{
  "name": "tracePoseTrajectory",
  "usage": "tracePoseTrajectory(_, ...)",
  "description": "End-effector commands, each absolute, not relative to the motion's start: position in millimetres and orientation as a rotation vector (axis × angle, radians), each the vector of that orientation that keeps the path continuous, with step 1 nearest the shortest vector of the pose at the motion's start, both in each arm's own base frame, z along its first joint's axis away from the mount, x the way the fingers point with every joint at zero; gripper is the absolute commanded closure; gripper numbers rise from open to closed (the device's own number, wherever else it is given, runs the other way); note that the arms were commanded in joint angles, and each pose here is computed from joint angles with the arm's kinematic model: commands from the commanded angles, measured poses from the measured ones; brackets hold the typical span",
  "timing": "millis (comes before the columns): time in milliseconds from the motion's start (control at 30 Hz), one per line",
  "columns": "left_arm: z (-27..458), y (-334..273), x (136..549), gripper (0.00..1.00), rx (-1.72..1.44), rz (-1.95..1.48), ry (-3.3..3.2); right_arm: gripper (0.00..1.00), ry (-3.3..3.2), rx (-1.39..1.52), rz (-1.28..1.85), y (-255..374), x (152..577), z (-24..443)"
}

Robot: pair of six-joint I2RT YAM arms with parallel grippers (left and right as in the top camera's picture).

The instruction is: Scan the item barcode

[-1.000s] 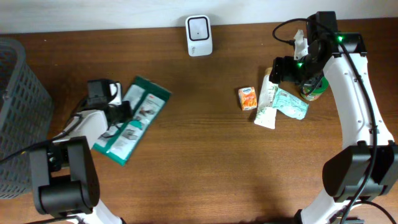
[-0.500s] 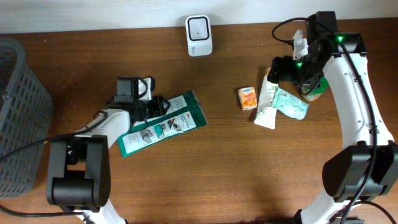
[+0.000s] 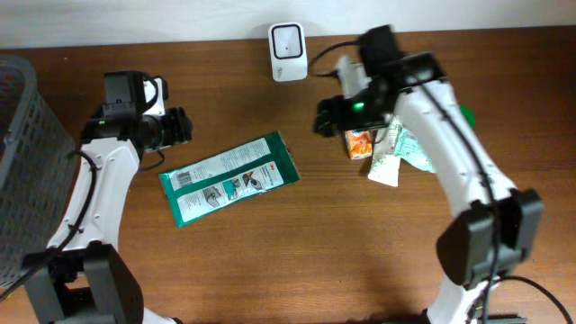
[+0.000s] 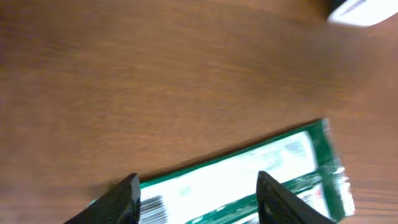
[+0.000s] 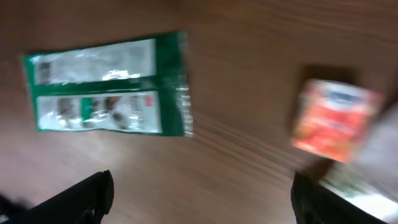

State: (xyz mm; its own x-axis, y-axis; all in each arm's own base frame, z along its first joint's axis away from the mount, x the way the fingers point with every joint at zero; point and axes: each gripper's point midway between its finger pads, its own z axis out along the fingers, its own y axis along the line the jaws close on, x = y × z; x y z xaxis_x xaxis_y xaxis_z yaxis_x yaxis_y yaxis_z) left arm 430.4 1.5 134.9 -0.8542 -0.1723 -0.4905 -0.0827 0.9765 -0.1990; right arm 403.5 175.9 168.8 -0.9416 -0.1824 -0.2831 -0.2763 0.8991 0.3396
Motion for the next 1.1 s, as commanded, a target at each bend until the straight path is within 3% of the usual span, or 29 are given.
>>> tracePoseTrajectory(0, 135, 30, 429, 0.32, -0.171, -0.059, 2.602, 0.13, 2.841, -0.419, 0.68, 244, 393, 147)
tracePoseTrajectory(133, 137, 48, 430, 0.19, -0.213, 0.032, 2.587, 0.14, 2.855, -0.386, 0.734, 297, 390, 121)
tracePoseTrajectory(400, 137, 80, 426, 0.18, -0.304, 0.067, 2.578, 0.15, 2.819, -0.43, 0.863, 389, 370, 80)
tracePoseTrajectory(467, 136, 84, 424, 0.13, -0.317, 0.069, 2.581, 0.15, 2.827, -0.475, 0.875, 403, 359, 71)
tracePoseTrajectory(800, 135, 83, 422, 0.13, -0.318, 0.069, 2.592, 0.15, 3.073, -0.553, 0.759, 395, 298, 32)
tracePoseTrajectory(1067, 130, 79, 419, 0.13, -0.312, 0.041, 2.607, 0.14, 3.082, -0.405, 0.624, 370, 318, 12)
